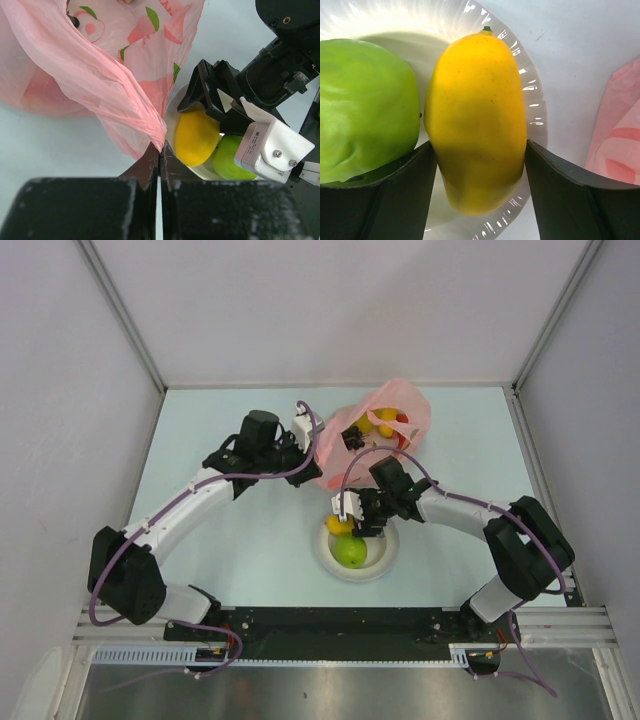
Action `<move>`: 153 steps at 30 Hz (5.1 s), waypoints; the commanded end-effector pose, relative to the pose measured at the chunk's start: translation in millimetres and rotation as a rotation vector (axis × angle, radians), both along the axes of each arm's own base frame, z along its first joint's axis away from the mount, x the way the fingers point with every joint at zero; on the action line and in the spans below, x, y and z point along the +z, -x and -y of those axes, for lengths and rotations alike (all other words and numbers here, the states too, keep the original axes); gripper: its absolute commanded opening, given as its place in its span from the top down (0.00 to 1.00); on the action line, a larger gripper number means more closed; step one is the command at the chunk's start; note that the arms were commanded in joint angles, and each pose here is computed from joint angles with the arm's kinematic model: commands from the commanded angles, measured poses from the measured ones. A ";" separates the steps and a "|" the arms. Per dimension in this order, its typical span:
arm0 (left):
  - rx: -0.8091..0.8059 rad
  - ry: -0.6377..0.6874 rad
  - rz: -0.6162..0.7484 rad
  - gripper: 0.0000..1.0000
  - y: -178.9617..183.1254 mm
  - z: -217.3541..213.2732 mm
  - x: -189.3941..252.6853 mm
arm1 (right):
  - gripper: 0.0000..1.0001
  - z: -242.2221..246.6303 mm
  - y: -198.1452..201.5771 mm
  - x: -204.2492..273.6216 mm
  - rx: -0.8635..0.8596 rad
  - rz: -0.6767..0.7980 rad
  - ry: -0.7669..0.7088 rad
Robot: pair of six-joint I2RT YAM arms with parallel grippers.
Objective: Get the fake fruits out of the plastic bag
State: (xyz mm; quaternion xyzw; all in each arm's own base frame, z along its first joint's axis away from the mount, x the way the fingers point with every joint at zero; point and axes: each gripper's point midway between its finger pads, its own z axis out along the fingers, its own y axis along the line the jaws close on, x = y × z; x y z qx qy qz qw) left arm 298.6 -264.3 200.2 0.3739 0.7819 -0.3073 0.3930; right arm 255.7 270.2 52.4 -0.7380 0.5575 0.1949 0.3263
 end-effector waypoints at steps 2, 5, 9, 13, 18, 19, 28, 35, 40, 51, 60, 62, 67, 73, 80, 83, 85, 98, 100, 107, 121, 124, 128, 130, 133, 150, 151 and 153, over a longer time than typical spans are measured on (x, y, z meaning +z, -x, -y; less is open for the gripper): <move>-0.020 0.020 0.019 1.00 -1.2 6.9 7.8 | 0.27 -17.1 -1.3 7.6 0.067 0.023 -0.058; -0.020 0.020 0.022 1.00 -2.4 7.2 8.8 | 0.26 -15.7 -2.8 9.7 0.061 0.028 -0.060; -0.022 0.020 0.018 1.00 -3.3 8.3 7.6 | 0.17 -12.5 -6.7 23.8 0.017 0.006 -0.109; -0.022 0.020 0.017 1.00 -4.2 8.9 6.7 | 0.01 -14.2 -11.0 46.0 -0.002 0.043 -0.148; -0.023 0.024 0.011 1.00 -5.2 10.5 4.7 | 0.01 -16.0 -19.3 70.3 -0.019 0.091 -0.185; -0.022 0.027 0.008 1.00 -5.4 11.1 5.1 | 0.01 -18.1 -21.3 76.5 -0.027 0.099 -0.204; -0.023 0.036 0.016 1.00 -11.0 15.5 7.5 | 0.02 -23.1 -26.0 101.5 -0.052 0.132 -0.236; -0.022 0.031 0.006 1.00 -8.5 14.6 3.6 | 0.04 -23.5 -21.2 96.0 -0.085 0.060 -0.235; -0.022 0.021 0.013 1.00 -8.2 13.8 3.6 | 0.05 -29.2 -29.7 132.4 -0.159 0.086 -0.341; -0.026 0.020 0.038 1.00 -9.3 13.0 11.9 | 0.05 17.0 -138.4 255.9 -0.769 0.225 -0.731; -0.024 0.048 0.092 1.00 -9.0 12.2 35.0 | 0.44 34.6 -199.7 189.3 -0.981 0.144 -0.571; -0.019 0.066 0.098 1.00 -7.8 12.6 43.5 | 0.47 43.3 -214.4 182.4 -1.038 0.127 -0.575; -0.009 0.090 0.110 1.00 -7.3 12.9 55.7 | 0.52 51.6 -219.3 192.7 -1.097 0.085 -0.611; -0.020 0.119 0.115 1.00 -3.3 14.8 69.0 | 0.27 41.2 -210.5 171.1 -1.055 0.149 -0.474; -0.107 0.139 0.243 1.00 3.8 16.2 114.7 | 0.53 30.9 -212.1 144.0 -1.059 0.062 -0.456; -0.137 0.129 0.267 1.00 8.2 15.0 120.6 | 0.58 32.5 -224.0 131.3 -1.098 0.068 -0.437; -0.147 0.114 0.285 1.00 11.0 12.0 120.9 | 0.60 43.9 -242.0 118.7 -1.163 0.078 -0.423; -0.103 -0.001 0.289 1.00 7.0 -5.5 75.0 | 0.54 115.0 -295.8 205.3 -1.380 0.587 -0.489; -0.098 -0.004 0.283 1.00 3.9 -4.8 71.4 | 0.51 119.4 -291.5 223.3 -1.369 0.619 -0.500; -0.077 0.002 0.273 1.00 -7.5 1.0 73.2 | 0.34 92.2 -245.1 223.2 -1.178 0.403 -0.426; -0.072 0.021 0.261 1.00 -12.2 6.2 79.8 | 0.82 6.7 -192.6 153.3 -0.873 -0.032 -0.329; -0.071 0.014 0.263 1.00 -11.3 4.6 79.6 | 0.83 18.4 -230.0 124.4 -1.009 -0.063 -0.279; -0.068 0.001 0.264 1.00 -9.8 1.6 77.0 | 0.83 47.9 -278.3 105.2 -1.172 -0.018 -0.257; -0.066 -0.008 0.264 1.00 -9.3 -0.1 74.8 | 0.81 62.0 -296.4 96.5 -1.231 0.027 -0.239; -0.063 -0.013 0.260 1.00 -9.9 -1.1 72.5 | 0.76 82.4 -311.8 80.9 -1.291 0.041 -0.218; -0.070 -0.038 0.222 1.00 -15.0 2.5 61.2 | 0.33 107.5 -347.4 22.2 -1.386 0.115 -0.139; -0.069 -0.037 0.223 1.00 -15.6 2.1 61.4 | 0.32 110.7 -348.6 20.6 -1.395 0.126 -0.132; -0.069 -0.038 0.222 1.00 -15.4 2.0 60.8 | 0.31 116.7 -350.5 18.6 -1.413 0.146 -0.121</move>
